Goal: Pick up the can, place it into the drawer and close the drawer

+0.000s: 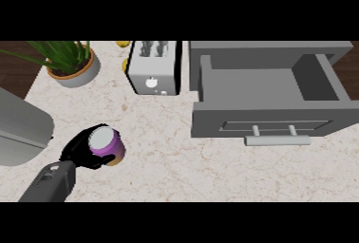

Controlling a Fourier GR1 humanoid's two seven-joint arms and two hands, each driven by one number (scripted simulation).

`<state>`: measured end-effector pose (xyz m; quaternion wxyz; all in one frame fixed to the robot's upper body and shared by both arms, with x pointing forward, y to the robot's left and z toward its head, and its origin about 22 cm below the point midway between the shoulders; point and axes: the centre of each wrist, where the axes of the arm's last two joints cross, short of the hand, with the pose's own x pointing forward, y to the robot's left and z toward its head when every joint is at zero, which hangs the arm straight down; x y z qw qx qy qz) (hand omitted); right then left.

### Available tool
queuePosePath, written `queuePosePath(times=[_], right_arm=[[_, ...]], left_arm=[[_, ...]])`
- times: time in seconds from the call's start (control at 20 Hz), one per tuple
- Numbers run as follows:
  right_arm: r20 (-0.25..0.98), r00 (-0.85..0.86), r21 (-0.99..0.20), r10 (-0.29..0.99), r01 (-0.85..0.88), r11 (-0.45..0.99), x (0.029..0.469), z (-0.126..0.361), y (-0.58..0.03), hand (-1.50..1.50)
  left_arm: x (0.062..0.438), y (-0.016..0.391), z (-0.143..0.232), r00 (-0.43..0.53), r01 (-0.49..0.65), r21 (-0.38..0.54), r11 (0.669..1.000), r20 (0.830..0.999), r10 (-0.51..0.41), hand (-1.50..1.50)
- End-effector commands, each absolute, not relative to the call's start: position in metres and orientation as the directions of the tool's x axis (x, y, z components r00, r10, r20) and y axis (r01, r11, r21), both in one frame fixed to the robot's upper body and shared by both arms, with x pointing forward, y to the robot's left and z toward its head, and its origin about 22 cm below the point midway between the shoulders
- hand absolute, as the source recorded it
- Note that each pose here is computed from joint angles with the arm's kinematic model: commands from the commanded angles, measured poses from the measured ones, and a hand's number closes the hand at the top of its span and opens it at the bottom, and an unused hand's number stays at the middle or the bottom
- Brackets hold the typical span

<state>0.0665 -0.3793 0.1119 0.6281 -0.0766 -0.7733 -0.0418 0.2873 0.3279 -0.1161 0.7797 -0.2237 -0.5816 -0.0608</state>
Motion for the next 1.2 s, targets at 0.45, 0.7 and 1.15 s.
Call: queuePosePath(times=[0.45,0.7,1.15], right_arm=[[0.98,-0.191,-0.019,0.056,0.19,0.982,0.053,0.118,-0.38,-1.5],[0.978,-0.199,-0.02,0.056,0.176,0.984,0.052,0.117,-0.366,-1.5],[0.979,-0.195,-0.012,0.055,0.217,0.976,0.056,0.129,-0.361,-1.5]], left_arm=[[0.304,0.277,-0.109,0.119,0.154,-0.381,0.912,0.923,0.365,1.5],[0.315,0.255,-0.097,-0.026,-0.037,-0.391,0.92,0.92,0.39,1.5],[0.34,0.217,0.006,-0.109,0.031,-0.317,0.948,0.942,0.319,1.5]])
